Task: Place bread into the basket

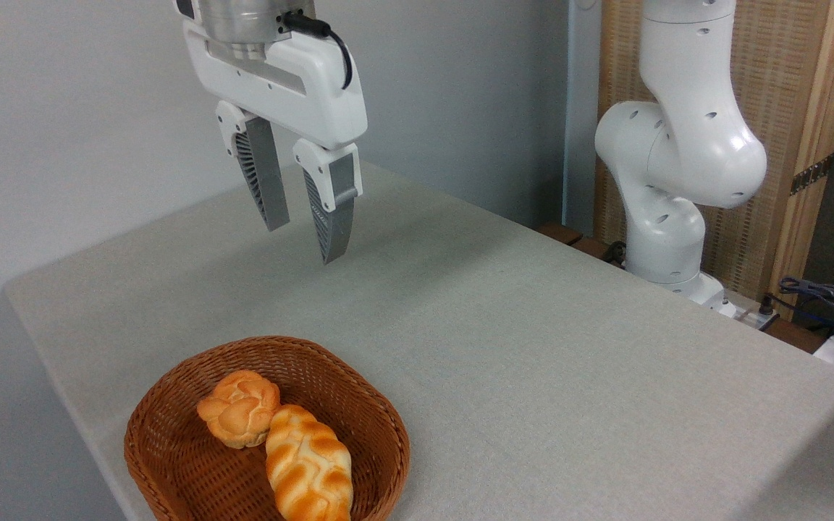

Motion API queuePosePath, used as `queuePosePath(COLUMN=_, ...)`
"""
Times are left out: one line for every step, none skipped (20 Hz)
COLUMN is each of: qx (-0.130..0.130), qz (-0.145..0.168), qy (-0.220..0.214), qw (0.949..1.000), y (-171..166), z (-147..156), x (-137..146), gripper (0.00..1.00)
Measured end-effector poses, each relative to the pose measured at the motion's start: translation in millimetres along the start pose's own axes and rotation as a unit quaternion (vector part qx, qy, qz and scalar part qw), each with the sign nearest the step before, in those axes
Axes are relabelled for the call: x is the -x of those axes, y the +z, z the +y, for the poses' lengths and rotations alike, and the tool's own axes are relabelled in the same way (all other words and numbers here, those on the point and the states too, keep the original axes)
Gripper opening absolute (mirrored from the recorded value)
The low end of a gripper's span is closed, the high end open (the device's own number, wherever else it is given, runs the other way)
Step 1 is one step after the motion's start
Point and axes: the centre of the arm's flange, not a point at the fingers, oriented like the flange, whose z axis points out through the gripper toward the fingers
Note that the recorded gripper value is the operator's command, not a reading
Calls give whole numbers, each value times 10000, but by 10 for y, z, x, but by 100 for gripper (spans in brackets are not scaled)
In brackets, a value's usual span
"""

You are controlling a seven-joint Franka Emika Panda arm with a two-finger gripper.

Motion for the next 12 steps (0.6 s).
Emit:
queuePosePath(qx=-13, qz=-86, qy=78, qw=9999, y=57, z=68, x=-35, gripper=100)
queuePosePath(qx=-11, qz=-145, qy=149, qw=9998, y=117, z=134, x=-72, gripper=100)
queuePosePath(qx=-12, qz=-170, qy=202, qw=9997, y=170, z=192, x=-104, gripper=100)
queuePosePath(qx=-14, qz=-173, qy=232, qw=9996, y=206, z=230, x=-117, gripper=100)
queuePosePath(qx=-11, qz=-179, qy=258, qw=9995, y=235, z=262, x=-119, gripper=100)
queuePosePath(qx=-7, qz=-184, qy=280, qw=9994, y=248, z=291, x=-117, gripper=100)
queuePosePath(qx=-3, qz=-188, qy=299, qw=9994, y=250, z=319, x=-112, gripper=100)
queuePosePath(qx=-9, qz=-189, qy=307, qw=9993, y=244, z=333, x=-104, gripper=100)
queuePosePath(qx=-27, qz=-193, qy=300, qw=9994, y=234, z=336, x=-92, gripper=100)
queuePosePath(qx=-66, qz=-207, qy=276, qw=9994, y=222, z=330, x=-79, gripper=100)
queuePosePath(qx=-99, qz=-216, qy=237, qw=9994, y=209, z=321, x=-67, gripper=100)
queuePosePath(qx=-116, qz=-219, qy=213, qw=9995, y=202, z=315, x=-59, gripper=100)
